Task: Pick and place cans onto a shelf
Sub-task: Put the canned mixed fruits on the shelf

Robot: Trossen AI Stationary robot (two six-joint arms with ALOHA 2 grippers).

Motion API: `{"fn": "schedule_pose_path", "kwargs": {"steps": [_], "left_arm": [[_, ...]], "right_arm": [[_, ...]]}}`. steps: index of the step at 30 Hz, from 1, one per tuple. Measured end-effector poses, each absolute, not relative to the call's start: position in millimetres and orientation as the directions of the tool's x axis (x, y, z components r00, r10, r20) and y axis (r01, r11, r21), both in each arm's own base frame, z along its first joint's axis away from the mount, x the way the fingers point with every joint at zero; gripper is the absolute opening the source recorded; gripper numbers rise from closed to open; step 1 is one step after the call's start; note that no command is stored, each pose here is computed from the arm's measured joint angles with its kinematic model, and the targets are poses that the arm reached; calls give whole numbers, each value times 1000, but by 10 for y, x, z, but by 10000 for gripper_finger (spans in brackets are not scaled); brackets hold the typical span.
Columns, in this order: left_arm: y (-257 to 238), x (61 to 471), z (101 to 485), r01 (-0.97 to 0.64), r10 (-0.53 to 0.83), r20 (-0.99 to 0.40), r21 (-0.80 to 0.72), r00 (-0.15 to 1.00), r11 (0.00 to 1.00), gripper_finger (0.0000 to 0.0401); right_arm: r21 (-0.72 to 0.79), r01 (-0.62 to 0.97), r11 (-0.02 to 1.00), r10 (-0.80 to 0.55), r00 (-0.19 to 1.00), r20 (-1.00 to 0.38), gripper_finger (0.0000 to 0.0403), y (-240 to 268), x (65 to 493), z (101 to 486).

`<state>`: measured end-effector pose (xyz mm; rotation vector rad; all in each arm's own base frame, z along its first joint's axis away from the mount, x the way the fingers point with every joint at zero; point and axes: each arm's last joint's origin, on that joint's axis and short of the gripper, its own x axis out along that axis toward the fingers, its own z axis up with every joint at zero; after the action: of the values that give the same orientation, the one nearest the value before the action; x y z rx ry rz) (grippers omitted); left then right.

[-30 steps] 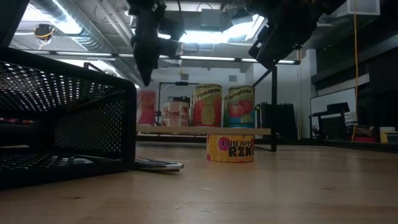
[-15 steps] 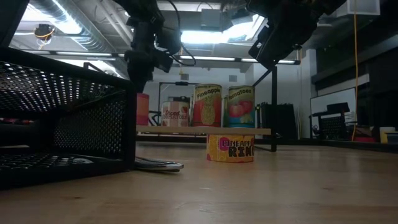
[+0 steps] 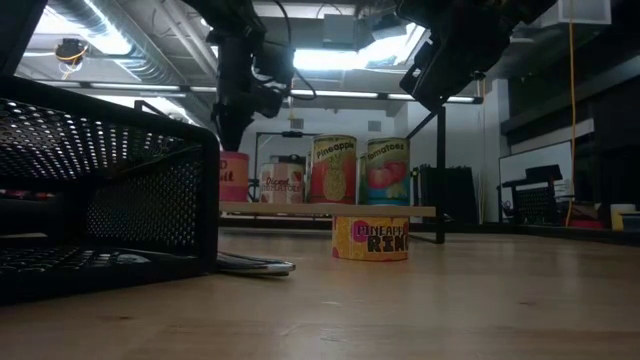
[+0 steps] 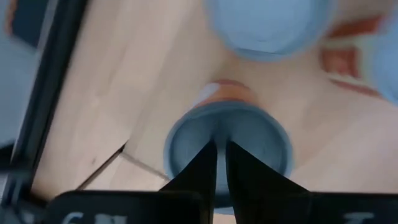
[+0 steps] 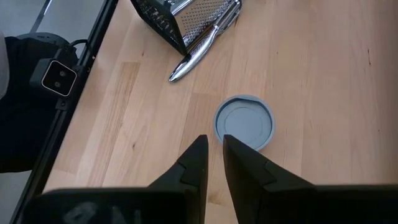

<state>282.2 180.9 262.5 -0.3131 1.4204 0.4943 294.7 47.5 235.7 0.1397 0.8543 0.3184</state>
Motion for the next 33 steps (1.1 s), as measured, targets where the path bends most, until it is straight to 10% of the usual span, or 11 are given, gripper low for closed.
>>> {"fn": "schedule_pose_path", "kwargs": {"steps": [12,33], "left_arm": [[1791,2807,2710,-632,176,-984,111,41,767,27],[1446,2827,2983,-86,77,-996,80,-46,993,100]], "right_arm": [[247,-220,944,331,613,-718,55,475,2947,2357],[248,-219,944,331,610,-720,55,474,2944,2354]]}}
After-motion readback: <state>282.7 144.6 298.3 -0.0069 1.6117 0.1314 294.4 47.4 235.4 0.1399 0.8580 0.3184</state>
